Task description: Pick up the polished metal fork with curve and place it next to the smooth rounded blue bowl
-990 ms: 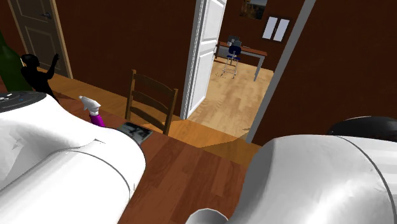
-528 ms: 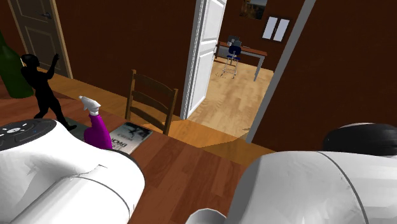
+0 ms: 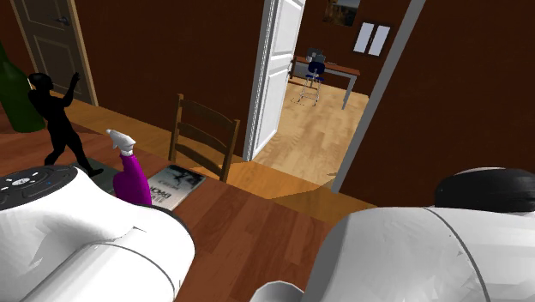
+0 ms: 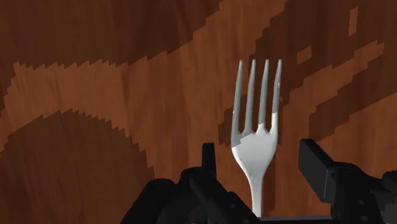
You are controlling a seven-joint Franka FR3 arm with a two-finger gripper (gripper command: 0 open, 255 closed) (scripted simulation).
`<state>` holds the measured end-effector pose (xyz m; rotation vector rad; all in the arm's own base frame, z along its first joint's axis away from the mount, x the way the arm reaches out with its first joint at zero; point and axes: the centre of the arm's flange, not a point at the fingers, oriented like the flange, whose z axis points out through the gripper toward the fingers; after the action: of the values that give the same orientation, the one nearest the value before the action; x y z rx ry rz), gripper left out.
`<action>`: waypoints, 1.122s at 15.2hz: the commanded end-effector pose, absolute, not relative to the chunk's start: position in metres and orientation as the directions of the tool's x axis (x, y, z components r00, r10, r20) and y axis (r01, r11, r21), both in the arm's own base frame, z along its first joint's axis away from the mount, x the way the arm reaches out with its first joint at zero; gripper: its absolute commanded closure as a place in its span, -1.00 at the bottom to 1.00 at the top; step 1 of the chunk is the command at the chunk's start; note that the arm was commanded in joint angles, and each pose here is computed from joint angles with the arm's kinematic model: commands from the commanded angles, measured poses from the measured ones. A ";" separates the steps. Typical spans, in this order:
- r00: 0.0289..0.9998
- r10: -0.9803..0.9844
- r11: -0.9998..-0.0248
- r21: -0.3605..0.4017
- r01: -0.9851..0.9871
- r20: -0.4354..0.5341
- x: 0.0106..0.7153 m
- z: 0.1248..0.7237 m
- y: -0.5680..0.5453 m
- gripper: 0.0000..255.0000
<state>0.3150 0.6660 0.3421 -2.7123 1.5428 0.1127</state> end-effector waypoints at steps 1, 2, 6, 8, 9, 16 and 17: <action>0.509 -0.858 -0.512 0.019 -0.859 -0.072 0.315 0.342 0.666 -1.00; 0.509 -0.858 -0.512 0.019 -0.859 -0.072 0.315 0.342 0.666 -1.00; 0.509 -0.858 -0.512 0.019 -0.859 -0.072 0.316 0.355 0.665 -1.00; 0.509 -0.858 -0.512 0.019 -0.859 -0.072 0.317 0.382 0.664 -1.00; 0.509 -0.858 -0.512 0.019 -0.859 -0.072 0.318 0.392 0.663 -1.00; 0.509 -0.858 -0.512 0.019 -0.859 -0.072 0.318 0.392 0.663 -1.00; 0.509 -0.858 -0.512 0.019 -0.859 -0.072 0.318 0.392 0.663 -1.00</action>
<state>0.3177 0.6634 0.3920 -2.7122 1.5427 0.1127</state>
